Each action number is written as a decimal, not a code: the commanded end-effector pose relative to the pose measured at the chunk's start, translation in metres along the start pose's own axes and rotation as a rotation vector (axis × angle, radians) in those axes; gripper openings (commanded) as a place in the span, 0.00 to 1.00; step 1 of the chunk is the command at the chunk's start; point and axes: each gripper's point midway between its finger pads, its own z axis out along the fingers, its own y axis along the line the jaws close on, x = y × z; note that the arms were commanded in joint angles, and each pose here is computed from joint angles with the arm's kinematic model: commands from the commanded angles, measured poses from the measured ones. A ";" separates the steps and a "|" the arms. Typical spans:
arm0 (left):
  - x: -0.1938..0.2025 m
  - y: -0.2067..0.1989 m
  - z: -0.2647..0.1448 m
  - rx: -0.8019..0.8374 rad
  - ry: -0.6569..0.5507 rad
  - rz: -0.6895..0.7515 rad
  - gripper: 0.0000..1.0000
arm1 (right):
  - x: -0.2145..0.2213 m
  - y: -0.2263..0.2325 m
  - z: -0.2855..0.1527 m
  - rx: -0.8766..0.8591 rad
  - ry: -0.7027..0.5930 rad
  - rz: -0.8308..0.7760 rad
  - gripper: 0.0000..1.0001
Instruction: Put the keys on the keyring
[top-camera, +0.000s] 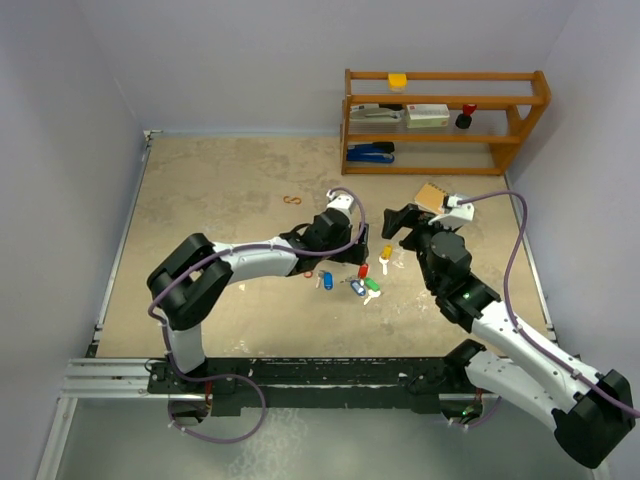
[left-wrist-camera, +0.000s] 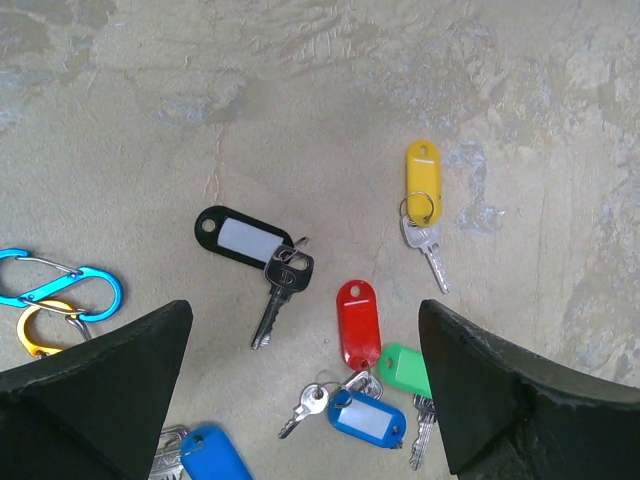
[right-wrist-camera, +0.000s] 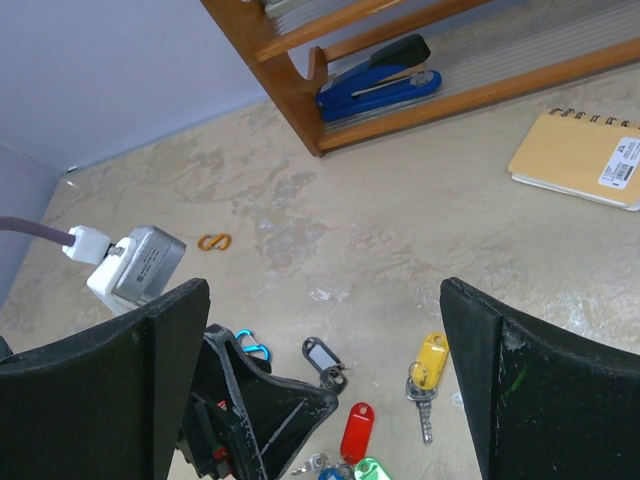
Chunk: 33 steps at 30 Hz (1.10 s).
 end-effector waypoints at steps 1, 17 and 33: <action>-0.007 -0.008 0.004 0.038 -0.036 -0.043 0.92 | -0.008 -0.002 -0.001 0.014 -0.031 0.007 1.00; 0.012 0.006 0.012 -0.007 -0.004 -0.040 0.92 | -0.003 0.000 0.001 0.010 -0.016 0.006 1.00; 0.026 0.069 0.017 -0.128 0.053 -0.106 0.93 | 0.000 0.000 0.003 0.011 -0.009 0.005 1.00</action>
